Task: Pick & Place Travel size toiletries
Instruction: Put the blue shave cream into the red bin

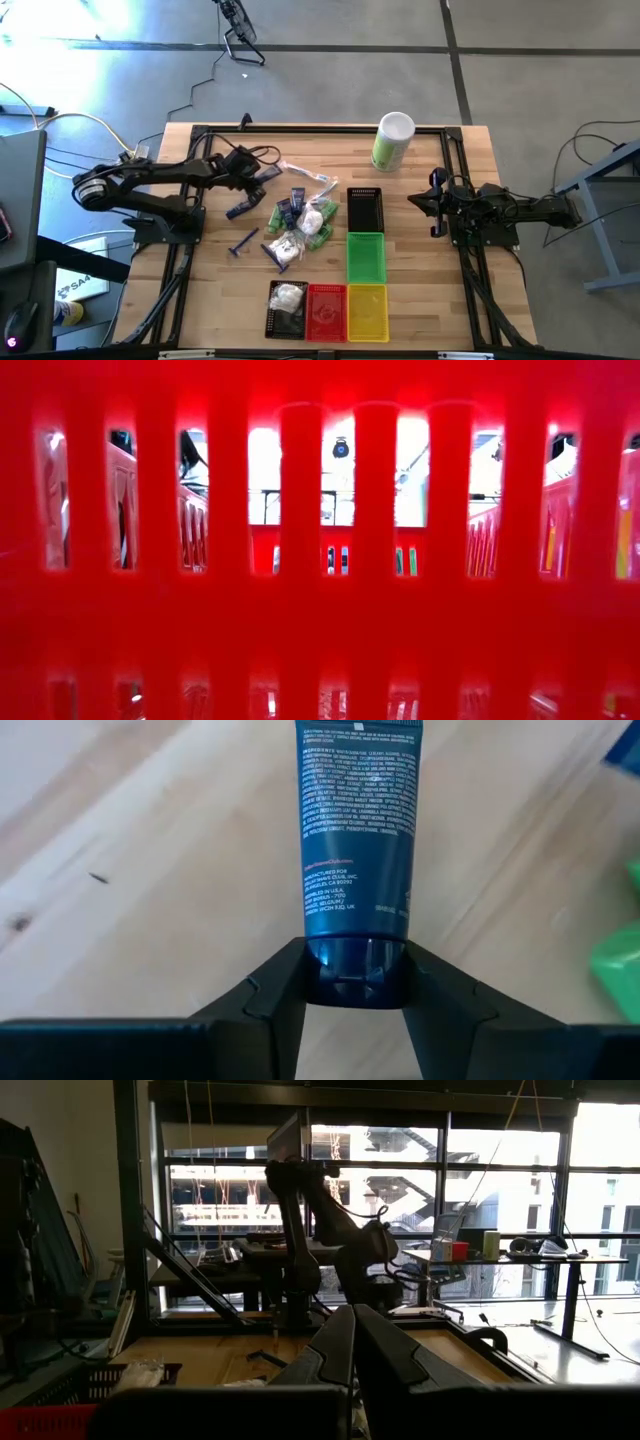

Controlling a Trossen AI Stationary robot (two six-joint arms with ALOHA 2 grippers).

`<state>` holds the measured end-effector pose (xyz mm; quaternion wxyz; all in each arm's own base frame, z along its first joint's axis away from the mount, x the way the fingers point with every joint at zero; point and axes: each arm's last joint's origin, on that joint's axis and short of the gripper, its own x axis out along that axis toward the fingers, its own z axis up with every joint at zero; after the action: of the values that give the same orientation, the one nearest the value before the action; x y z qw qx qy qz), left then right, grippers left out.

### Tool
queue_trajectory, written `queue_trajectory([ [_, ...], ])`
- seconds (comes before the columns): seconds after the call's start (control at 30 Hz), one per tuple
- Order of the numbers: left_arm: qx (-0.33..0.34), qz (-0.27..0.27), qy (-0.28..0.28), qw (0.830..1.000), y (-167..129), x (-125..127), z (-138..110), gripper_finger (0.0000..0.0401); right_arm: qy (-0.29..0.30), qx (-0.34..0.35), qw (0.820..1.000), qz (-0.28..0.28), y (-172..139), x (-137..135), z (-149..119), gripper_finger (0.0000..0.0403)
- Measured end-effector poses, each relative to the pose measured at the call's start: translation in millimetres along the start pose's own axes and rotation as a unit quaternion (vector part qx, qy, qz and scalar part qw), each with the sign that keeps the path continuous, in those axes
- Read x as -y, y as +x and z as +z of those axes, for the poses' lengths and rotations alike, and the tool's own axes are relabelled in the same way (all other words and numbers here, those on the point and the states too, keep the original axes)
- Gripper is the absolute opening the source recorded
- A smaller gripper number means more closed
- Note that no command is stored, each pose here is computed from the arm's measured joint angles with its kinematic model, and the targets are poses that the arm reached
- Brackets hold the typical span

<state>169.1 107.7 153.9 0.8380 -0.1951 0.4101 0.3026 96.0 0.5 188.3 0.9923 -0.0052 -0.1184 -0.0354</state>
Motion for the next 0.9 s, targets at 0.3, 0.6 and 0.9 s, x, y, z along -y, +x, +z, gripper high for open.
queue_trajectory([
  [0.3, 0.083, -0.021, -0.003, 0.996, -34, 0, 8, 0.0135, -0.008, 0.003, 1.0, 0.0, 0, 0, 1, 0.0002],
  [0.6, 0.159, -0.051, 0.017, 0.986, -62, 12, 10, 0.0135, -0.051, 0.008, 0.999, 0.001, 0, 0, 2, 0.0002],
  [0.9, 0.216, -0.008, 0.087, 0.972, -68, 48, 6, 0.0135, 0.01, 0.026, 1.0, 0.001, 0, 0, 5, 0.0002],
])
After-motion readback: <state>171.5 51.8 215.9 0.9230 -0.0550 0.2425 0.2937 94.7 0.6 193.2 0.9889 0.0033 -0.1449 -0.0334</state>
